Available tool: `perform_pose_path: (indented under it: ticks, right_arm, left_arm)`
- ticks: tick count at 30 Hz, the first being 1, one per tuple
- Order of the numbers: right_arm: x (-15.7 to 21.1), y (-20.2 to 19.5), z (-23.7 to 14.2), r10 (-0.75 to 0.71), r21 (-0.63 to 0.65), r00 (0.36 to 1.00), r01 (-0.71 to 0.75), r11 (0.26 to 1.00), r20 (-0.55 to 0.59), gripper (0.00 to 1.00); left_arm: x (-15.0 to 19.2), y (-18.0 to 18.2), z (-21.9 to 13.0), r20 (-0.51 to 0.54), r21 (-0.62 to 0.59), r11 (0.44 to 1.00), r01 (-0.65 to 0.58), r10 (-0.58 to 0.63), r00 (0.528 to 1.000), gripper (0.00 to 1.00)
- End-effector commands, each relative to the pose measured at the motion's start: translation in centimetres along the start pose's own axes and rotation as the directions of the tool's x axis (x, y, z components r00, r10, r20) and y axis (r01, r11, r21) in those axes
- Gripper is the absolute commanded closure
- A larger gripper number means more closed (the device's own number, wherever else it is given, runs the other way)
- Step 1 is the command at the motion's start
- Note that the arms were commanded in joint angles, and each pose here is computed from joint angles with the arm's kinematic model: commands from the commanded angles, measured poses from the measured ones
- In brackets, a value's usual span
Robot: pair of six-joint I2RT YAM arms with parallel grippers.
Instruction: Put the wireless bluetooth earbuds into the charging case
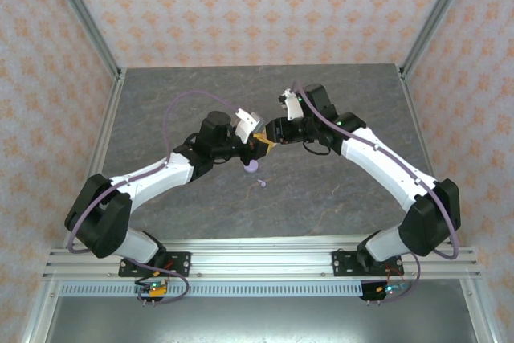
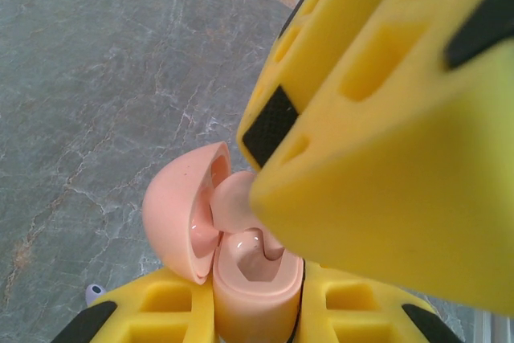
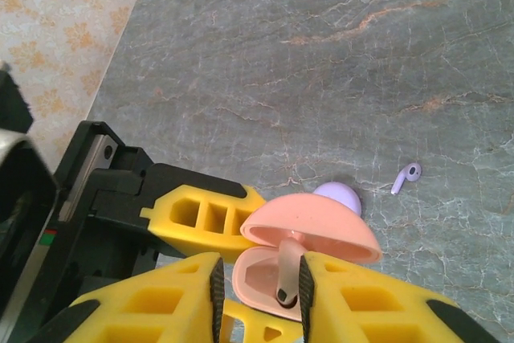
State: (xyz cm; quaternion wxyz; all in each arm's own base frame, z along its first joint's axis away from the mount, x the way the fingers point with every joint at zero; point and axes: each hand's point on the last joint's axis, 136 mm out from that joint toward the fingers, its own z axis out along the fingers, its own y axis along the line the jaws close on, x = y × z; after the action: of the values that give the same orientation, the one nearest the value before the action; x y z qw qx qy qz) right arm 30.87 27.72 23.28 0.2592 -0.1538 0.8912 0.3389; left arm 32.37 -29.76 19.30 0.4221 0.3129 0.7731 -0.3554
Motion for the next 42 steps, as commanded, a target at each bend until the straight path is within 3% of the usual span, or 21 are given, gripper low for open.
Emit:
perform_pose_path:
  ticks: [1, 8, 12, 16, 22, 30, 42]
  right_arm:
    - [-0.5, 1.1, -0.2, -0.023, -0.028, 1.000, 0.023, 0.999, -0.005, 0.68]
    - [-0.5, 1.4, -0.4, -0.029, -0.042, 1.000, 0.028, 0.999, -0.004, 0.68]
    - [-1.6, 1.0, -1.6, -0.033, 0.009, 0.997, 0.033, 0.999, 0.071, 0.68]
    - [-2.6, -0.4, -3.3, -0.031, 0.093, 0.988, 0.017, 0.996, 0.151, 0.68]
    - [-2.6, -4.2, -3.6, 0.054, 0.141, 0.989, -0.074, 0.987, 0.140, 0.71]
    - [-1.3, -6.2, -1.5, 0.136, 0.046, 0.989, -0.138, 0.989, 0.052, 0.80]
    - [-0.5, -3.7, -0.6, 0.109, -0.133, 0.994, -0.110, 0.985, -0.013, 0.84]
  left_arm:
    - [-2.9, -1.8, -1.1, 0.079, 0.044, 0.997, -0.066, 0.063, 0.995, 0.80]
    - [-3.0, -1.7, -1.0, 0.077, 0.039, 0.997, -0.065, 0.061, 0.995, 0.80]
    - [-2.8, -1.3, -0.9, 0.067, 0.019, 0.998, -0.054, 0.052, 0.996, 0.80]
    - [-2.6, -1.3, -0.7, 0.058, 0.028, 0.999, -0.047, 0.045, 0.997, 0.81]
    - [-3.3, -2.6, -1.0, 0.073, 0.090, 0.994, -0.058, 0.051, 0.996, 0.81]
    - [-4.3, -4.8, -2.2, 0.098, 0.187, 0.978, -0.093, 0.076, 0.992, 0.81]
    - [-4.3, -6.1, -2.5, 0.082, 0.255, 0.962, -0.101, 0.083, 0.993, 0.81]
